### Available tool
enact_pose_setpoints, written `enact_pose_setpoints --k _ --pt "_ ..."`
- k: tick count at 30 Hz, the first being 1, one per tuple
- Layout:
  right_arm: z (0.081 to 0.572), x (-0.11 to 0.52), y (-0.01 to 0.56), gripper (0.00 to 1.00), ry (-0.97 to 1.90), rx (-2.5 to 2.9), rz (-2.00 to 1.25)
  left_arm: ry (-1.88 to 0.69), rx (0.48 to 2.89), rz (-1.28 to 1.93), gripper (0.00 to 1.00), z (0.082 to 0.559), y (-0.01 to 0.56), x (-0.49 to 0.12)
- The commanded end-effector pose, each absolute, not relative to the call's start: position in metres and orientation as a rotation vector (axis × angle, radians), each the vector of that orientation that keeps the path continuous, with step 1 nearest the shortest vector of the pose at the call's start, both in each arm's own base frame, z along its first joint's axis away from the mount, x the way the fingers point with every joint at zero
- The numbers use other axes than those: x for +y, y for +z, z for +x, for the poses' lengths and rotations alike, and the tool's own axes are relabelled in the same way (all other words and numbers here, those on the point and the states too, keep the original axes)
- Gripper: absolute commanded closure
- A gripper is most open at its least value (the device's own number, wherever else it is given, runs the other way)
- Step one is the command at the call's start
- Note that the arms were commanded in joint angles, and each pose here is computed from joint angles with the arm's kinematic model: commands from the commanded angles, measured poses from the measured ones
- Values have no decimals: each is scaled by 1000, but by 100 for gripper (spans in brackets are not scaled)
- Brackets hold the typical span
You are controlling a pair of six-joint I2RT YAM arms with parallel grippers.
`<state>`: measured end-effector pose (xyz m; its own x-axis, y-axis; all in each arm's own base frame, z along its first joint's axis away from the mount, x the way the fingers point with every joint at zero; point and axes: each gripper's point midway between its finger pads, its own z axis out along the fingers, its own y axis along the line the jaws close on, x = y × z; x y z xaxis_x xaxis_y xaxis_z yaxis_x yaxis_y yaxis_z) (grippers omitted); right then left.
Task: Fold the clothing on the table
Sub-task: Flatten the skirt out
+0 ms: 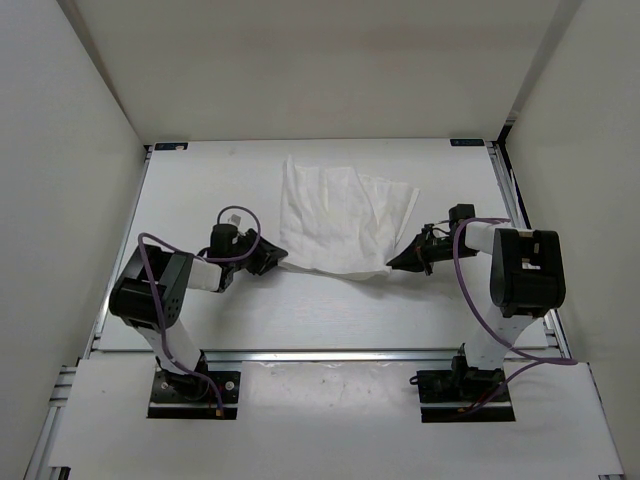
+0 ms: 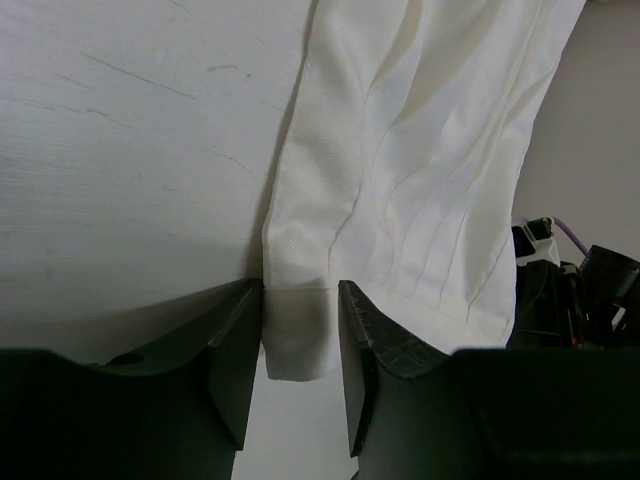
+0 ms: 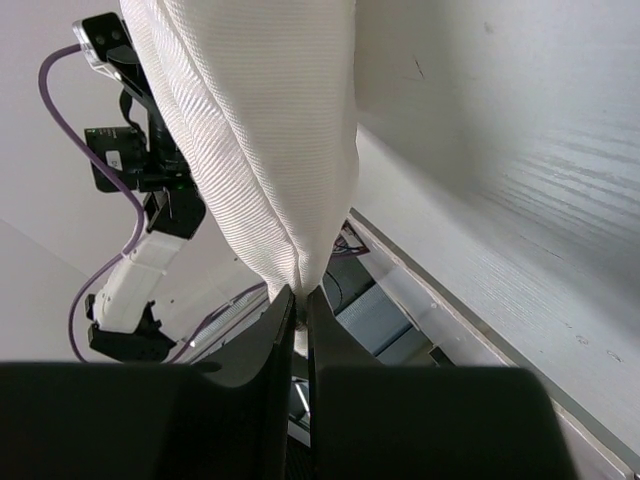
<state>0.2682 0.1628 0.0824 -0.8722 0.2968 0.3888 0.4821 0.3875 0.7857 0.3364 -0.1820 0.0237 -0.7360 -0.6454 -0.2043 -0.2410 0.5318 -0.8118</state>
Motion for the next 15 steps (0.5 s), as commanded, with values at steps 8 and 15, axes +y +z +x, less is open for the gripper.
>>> enact_pose_setpoints --k 8,15 --pt "276 166 98 100 -1554 -2454 -673 -1070 2410 -760 84 315 -8 -188" --pt "285 147 100 100 -1559 -2513 -721 -879 2371 -675 100 336 27 -142"
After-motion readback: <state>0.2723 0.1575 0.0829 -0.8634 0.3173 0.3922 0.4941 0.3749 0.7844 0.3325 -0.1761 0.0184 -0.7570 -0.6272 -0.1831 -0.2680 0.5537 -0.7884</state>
